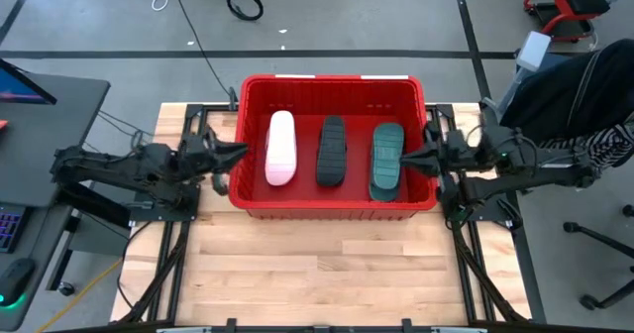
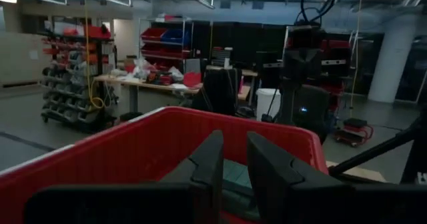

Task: Pick and place slides into bin
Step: Return to Home Position

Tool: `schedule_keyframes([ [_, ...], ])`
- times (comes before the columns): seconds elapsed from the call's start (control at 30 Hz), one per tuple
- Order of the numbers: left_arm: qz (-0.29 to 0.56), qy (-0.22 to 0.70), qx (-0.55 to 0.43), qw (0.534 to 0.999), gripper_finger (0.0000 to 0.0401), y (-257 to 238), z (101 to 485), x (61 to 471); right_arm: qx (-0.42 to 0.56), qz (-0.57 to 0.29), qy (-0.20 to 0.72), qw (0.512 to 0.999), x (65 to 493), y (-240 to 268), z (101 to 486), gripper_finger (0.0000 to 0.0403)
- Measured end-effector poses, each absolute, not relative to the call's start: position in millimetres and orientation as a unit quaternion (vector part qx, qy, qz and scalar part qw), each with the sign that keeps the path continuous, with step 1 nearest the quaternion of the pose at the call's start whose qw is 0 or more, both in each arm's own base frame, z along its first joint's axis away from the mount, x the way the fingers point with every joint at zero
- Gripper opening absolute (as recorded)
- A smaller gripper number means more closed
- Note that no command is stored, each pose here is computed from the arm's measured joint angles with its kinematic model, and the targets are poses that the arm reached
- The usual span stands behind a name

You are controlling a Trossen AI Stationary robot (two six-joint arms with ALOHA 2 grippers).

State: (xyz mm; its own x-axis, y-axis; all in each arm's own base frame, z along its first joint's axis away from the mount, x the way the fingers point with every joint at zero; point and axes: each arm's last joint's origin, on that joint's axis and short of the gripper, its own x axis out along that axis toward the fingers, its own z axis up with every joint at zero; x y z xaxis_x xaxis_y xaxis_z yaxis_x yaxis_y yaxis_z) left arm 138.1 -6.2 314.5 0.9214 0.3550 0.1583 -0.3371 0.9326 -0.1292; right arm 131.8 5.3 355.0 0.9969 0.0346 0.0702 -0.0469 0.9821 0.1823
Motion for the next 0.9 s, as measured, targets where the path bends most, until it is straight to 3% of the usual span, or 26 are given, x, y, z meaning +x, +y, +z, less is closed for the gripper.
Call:
schedule_keyframes([
  [0.2, 0.18, -0.093, -0.051, 0.978, 0.0078, -2, 301, 112, 0.076, 0.025, -0.107, 0.991, 103, 4, 344, 0.0029],
  [0.5, 0.163, -0.101, -0.095, 0.977, 0.0068, -1, 241, 100, 0.099, 0.029, -0.202, 0.974, 80, 3, 308, 0.0029],
  [0.73, 0.013, -0.26, -0.107, 0.96, 0.0071, -6, 217, 83, 0.116, 0.072, -0.23, 0.964, 63, 4, 273, 0.0028],
  [0.9, -0.012, -0.23, -0.094, 0.969, 0.0078, -9, 210, 88, 0.121, 0.06, -0.218, 0.967, 73, 4, 253, 0.003],
])
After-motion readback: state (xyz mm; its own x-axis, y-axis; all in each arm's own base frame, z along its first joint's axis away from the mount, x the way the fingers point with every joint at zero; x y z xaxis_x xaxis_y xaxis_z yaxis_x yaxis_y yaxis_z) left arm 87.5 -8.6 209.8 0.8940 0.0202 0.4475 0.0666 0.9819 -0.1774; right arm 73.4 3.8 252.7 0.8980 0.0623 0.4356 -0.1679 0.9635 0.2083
